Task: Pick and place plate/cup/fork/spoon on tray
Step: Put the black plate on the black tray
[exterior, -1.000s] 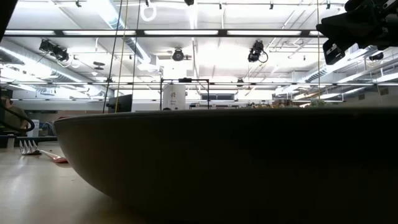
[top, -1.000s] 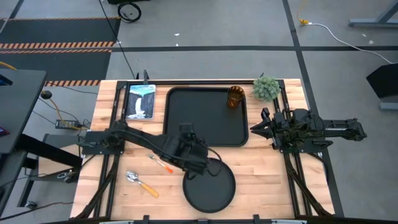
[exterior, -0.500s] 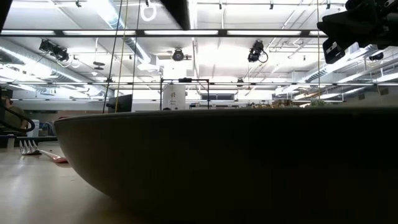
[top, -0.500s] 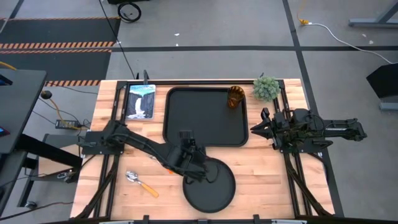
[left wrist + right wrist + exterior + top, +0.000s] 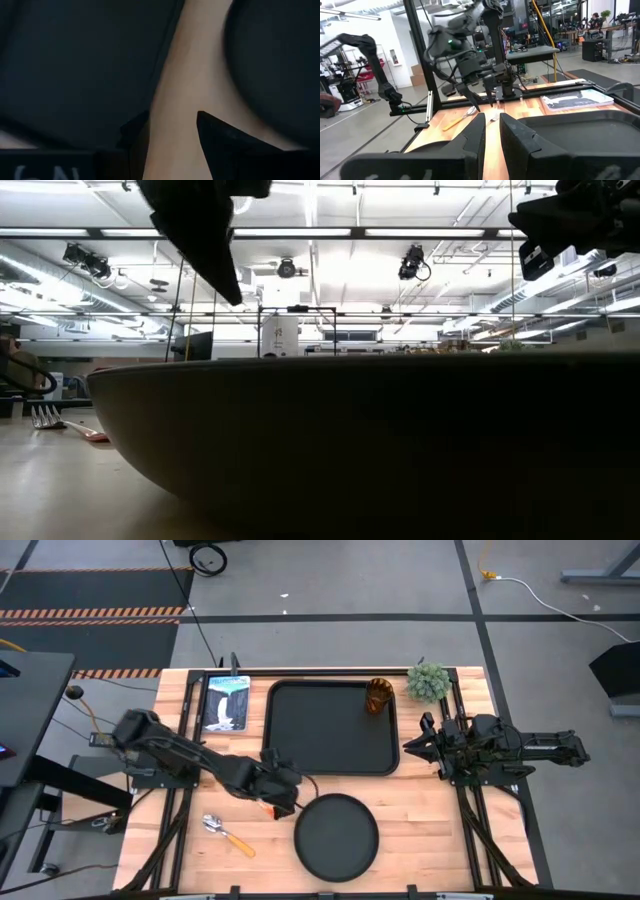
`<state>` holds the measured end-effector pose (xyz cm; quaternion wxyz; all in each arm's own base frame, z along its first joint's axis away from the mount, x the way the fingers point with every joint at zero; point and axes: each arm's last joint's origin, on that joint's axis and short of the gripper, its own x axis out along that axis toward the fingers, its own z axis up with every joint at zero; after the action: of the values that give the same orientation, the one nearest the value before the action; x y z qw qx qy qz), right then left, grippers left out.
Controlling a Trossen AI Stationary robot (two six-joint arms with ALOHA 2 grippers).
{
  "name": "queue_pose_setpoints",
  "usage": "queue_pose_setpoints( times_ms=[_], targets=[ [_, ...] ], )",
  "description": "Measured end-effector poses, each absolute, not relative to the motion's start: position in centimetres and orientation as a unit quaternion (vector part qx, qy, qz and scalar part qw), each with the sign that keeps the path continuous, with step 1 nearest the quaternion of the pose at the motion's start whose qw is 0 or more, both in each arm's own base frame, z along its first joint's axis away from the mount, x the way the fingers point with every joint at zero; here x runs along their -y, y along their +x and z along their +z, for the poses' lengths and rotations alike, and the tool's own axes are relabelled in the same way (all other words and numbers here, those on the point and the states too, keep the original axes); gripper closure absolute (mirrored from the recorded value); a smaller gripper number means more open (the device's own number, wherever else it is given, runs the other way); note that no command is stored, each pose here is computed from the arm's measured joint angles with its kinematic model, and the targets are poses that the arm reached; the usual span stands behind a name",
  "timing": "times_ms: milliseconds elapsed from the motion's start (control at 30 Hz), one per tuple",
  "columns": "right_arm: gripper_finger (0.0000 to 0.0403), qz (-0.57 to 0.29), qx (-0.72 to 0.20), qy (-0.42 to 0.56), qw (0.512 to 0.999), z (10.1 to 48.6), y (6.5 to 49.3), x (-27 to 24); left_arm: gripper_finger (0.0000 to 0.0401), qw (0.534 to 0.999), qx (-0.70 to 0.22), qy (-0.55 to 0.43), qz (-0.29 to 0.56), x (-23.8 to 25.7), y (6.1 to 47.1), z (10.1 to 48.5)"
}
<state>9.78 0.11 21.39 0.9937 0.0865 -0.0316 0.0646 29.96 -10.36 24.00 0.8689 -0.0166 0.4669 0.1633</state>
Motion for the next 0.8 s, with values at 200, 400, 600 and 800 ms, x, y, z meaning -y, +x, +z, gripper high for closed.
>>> queue_pose_setpoints(
  times_ms=[200, 400, 600, 800],
  targets=[
    [0.0339, 0.065, 0.033, 0.086, 0.994, 21.4, 9.8, -0.1, 0.0230, 0.893, -0.402, -0.155, 0.128, 9.6, 27.5, 22.0],
    [0.0339, 0.065, 0.034, 0.086, 0.994, 21.4, 9.8, -0.1, 0.0230, 0.850, -0.386, -0.320, 0.161, 9.3, 26.6, 18.5],
    [0.0339, 0.065, 0.034, 0.086, 0.994, 21.4, 9.8, -0.1, 0.0230, 0.819, -0.392, -0.381, 0.175, 10.5, 27.4, 17.2],
    [0.0339, 0.065, 0.034, 0.086, 0.994, 21.4, 9.8, -0.1, 0.0229, 0.806, -0.418, -0.378, 0.181, 11.6, 29.4, 17.4]
  ],
)
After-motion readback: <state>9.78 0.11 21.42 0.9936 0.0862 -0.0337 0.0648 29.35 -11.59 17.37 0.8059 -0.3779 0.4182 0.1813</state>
